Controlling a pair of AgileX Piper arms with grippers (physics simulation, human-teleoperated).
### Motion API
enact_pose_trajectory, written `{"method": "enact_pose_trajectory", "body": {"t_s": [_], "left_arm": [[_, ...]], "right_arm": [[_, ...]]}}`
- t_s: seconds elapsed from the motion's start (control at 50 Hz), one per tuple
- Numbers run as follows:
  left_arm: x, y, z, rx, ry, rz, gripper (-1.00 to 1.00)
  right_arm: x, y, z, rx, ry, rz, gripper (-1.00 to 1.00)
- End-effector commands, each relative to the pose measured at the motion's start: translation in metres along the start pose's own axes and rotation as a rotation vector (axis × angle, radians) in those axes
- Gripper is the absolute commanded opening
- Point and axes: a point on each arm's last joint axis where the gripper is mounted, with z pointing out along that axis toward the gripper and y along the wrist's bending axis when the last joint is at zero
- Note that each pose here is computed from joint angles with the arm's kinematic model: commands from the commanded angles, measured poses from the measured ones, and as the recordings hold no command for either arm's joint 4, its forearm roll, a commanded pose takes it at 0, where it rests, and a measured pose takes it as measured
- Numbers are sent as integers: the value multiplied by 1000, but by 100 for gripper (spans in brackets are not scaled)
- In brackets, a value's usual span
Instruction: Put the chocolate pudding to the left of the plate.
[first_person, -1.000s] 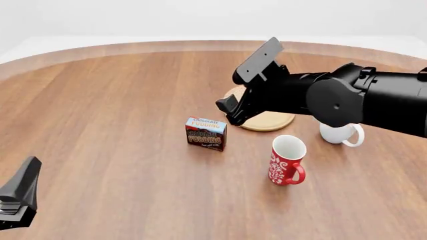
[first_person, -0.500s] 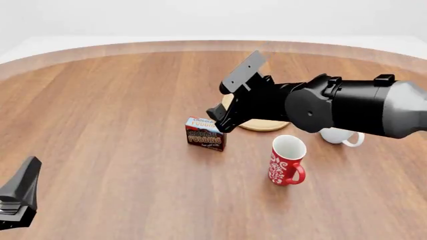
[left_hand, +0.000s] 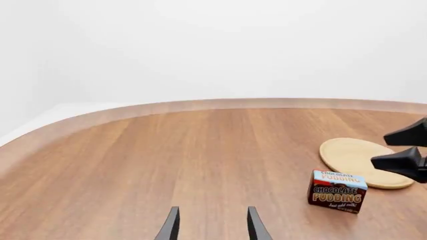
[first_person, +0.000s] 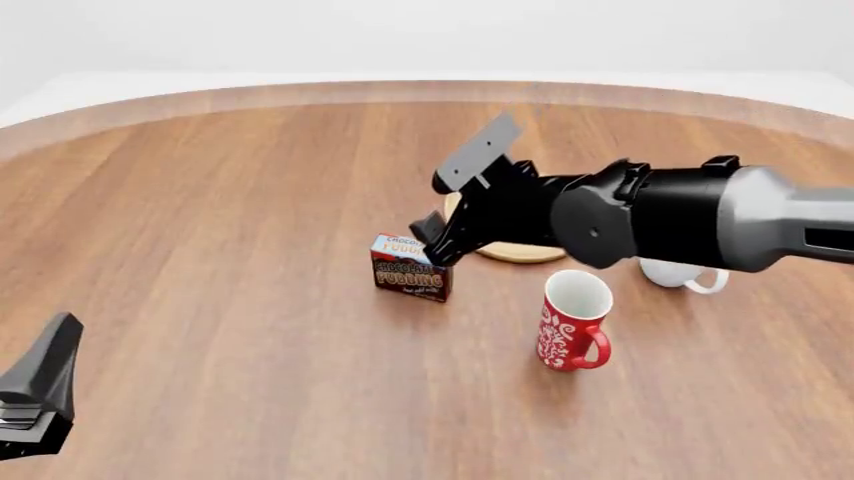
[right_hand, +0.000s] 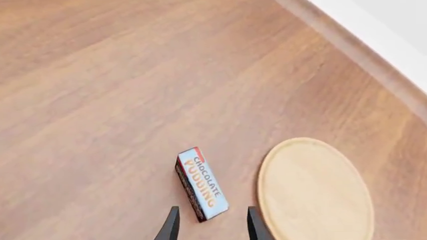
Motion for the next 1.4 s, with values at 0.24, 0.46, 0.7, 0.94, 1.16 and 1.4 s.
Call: {"method": "enact_pose_trajectory", "body": {"t_s": [0.24,0.46,0.7,0.94,1.16,1.4], "left_arm": [[0,0,0,0,0,0,100],[0,0,0,0,0,0,100],[0,0,0,0,0,0,100],[0,0,0,0,0,0,100],[0,0,0,0,0,0,100],[0,0,0,0,0,0,100]], "right_arm": [[14,0,22,6,14,29,100],[22,1,30,7,21,44,100],[29,4,34,4,24,54,100],[35,3,39,7,29,62,100],[40,1,44,14,31,71,100],[48,1,51,17,38,88,100]]}}
